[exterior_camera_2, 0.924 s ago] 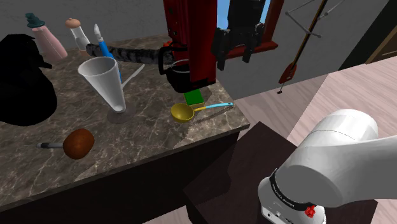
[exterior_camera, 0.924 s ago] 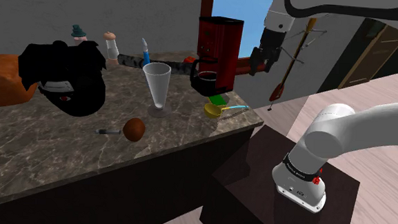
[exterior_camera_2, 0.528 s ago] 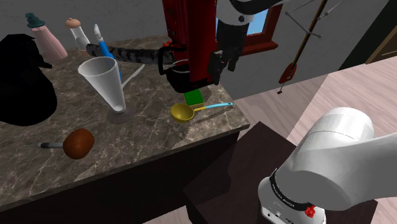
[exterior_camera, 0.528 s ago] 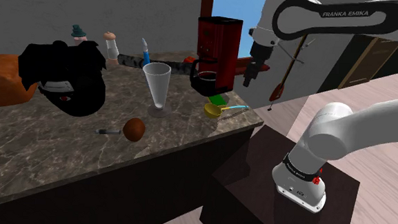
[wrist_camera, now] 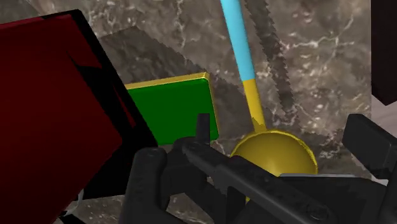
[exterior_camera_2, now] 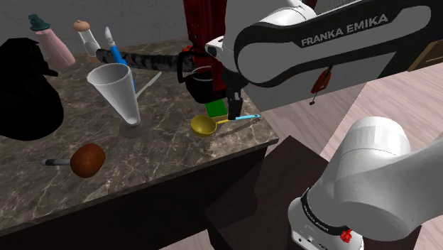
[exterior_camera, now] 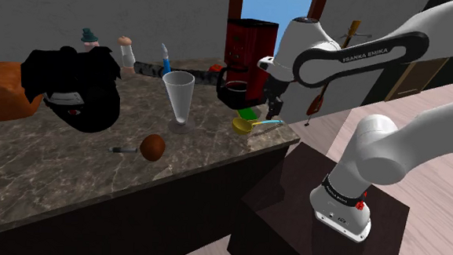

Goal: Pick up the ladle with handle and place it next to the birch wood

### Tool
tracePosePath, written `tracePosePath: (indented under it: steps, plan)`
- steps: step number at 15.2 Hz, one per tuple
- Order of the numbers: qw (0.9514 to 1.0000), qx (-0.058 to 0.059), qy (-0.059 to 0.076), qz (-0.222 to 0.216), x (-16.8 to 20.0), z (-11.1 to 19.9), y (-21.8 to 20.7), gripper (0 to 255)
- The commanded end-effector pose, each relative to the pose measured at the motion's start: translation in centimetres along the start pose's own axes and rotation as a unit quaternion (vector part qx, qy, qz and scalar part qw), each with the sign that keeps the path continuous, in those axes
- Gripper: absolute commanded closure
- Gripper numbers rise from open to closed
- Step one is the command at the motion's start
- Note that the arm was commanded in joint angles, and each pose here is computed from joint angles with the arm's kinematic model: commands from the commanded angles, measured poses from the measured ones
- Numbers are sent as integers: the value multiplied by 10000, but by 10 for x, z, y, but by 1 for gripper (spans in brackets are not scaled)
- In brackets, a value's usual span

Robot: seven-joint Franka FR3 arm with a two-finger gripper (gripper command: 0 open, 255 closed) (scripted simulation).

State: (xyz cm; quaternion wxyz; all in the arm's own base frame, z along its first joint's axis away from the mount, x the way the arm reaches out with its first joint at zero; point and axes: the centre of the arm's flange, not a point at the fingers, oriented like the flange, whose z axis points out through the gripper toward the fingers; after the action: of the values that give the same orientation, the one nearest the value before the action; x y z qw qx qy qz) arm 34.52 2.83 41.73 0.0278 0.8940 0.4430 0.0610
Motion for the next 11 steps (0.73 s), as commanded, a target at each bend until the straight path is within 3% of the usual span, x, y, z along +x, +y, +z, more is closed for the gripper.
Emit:
tracePosePath:
  steps: [1, 2, 11]
  plan:
    - [9950, -134, 115, -982, 11, 24, -5, 0]
    - [9898, -185, 159, -1402, 14, 35, -9, 0]
    - [9898, -185, 159, -1402, 16, 75, -8, 0]
